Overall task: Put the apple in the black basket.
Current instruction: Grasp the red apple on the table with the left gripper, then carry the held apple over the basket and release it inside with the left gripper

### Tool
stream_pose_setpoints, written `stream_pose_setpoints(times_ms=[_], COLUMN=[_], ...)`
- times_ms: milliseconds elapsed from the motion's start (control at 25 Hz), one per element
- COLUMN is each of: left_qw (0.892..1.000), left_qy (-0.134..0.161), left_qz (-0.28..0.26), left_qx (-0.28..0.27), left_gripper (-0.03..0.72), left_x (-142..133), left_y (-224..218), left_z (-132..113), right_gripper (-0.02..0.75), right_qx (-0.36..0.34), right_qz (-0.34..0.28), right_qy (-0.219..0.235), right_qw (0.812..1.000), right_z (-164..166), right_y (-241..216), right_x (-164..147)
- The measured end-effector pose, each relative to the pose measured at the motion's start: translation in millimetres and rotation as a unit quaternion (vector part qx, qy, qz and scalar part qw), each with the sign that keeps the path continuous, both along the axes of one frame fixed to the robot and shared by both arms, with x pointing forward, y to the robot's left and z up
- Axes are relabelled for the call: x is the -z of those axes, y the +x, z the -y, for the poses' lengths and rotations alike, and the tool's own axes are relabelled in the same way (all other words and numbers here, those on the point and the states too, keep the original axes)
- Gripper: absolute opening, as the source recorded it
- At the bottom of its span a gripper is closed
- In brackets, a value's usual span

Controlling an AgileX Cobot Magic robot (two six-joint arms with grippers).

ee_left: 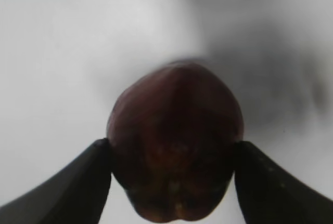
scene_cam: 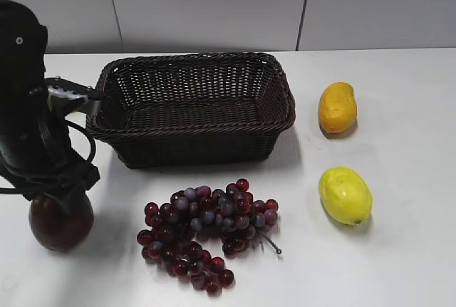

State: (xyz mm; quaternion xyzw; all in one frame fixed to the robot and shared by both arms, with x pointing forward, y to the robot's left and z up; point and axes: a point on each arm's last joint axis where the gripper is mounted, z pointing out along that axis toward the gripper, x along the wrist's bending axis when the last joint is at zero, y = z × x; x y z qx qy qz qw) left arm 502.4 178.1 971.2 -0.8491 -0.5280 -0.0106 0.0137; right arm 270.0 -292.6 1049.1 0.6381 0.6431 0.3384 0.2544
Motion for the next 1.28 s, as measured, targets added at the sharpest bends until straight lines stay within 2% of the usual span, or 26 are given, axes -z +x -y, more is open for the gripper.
stream_pose_setpoints(times_ms=[40, 360, 560, 720, 840, 1000, 1120, 1280], left_qw=[1.000, 0.995, 0.982, 0.972, 0.969, 0.967, 0.968, 0.973], left_qy=[0.000, -0.011, -0.023, -0.029, -0.029, -0.031, -0.028, -0.022], left_qz=[0.000, 0.093, 0.177, 0.215, 0.219, 0.215, 0.200, 0.166], left_qx=[0.000, 0.025, 0.061, 0.088, 0.113, 0.136, 0.148, 0.157], left_gripper=[0.509, 0.509, 0.509, 0.509, 0.509, 0.505, 0.505, 0.505], left_x=[0.0, -60.2, -106.1, -126.1, -123.9, -105.9, -79.2, -36.6], left_y=[0.0, -10.3, 10.3, 38.1, 63.3, 96.4, 119.6, 135.7], left_z=[0.0, -10.6, -4.2, 9.8, 30.1, 62.8, 86.8, 105.5], right_gripper=[0.571, 0.571, 0.571, 0.571, 0.571, 0.571, 0.571, 0.571], right_qx=[0.000, 0.000, 0.000, 0.000, 0.000, 0.000, 0.000, 0.000], right_qz=[0.000, 0.000, 0.000, 0.000, 0.000, 0.000, 0.000, 0.000], right_qy=[0.000, 0.000, 0.000, 0.000, 0.000, 0.000, 0.000, 0.000], right_qw=[1.000, 1.000, 1.000, 1.000, 1.000, 1.000, 1.000, 1.000], right_z=[0.0, 0.0, 0.0, -0.1, -0.1, -0.1, -0.1, -0.1], right_y=[0.0, 0.0, 0.0, 0.0, 0.0, 0.0, 0.0, 0.0], right_x=[0.0, 0.0, 0.0, 0.0, 0.0, 0.0, 0.0, 0.0])
